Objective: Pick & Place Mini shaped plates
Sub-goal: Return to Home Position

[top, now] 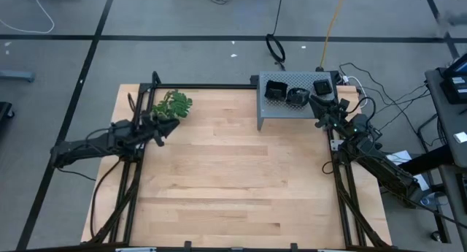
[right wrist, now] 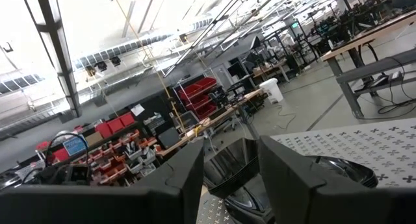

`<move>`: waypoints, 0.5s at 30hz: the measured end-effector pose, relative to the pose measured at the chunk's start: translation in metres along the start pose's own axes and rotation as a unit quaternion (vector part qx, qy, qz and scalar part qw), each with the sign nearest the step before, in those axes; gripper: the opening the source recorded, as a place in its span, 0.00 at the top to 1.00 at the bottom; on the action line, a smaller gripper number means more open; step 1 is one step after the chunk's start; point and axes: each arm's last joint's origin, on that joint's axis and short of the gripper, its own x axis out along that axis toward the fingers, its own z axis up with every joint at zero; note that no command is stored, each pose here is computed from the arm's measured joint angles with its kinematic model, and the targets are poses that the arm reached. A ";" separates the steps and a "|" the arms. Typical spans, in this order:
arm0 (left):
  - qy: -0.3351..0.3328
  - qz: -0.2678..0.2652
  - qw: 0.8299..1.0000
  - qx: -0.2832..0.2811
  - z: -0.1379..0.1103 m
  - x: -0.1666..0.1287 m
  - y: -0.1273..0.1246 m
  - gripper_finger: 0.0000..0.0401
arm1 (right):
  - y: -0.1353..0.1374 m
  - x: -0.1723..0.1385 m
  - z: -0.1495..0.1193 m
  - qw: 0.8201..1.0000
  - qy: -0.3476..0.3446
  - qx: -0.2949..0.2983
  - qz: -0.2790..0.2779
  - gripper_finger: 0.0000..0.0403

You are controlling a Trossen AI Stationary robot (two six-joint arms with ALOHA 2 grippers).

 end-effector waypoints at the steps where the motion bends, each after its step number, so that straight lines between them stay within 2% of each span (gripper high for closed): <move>1: 0.000 0.000 1.000 -0.003 -0.003 0.001 0.002 0.72 | 0.000 0.000 0.000 1.000 0.000 0.000 0.000 0.67; 8: 0.023 0.013 1.000 0.003 -0.019 0.004 0.012 0.72 | 0.000 0.000 0.000 1.000 0.000 0.000 0.000 0.67; 15: 0.031 0.028 0.997 0.069 -0.021 0.006 0.013 0.72 | 0.000 0.000 0.000 1.000 0.001 0.000 0.000 0.67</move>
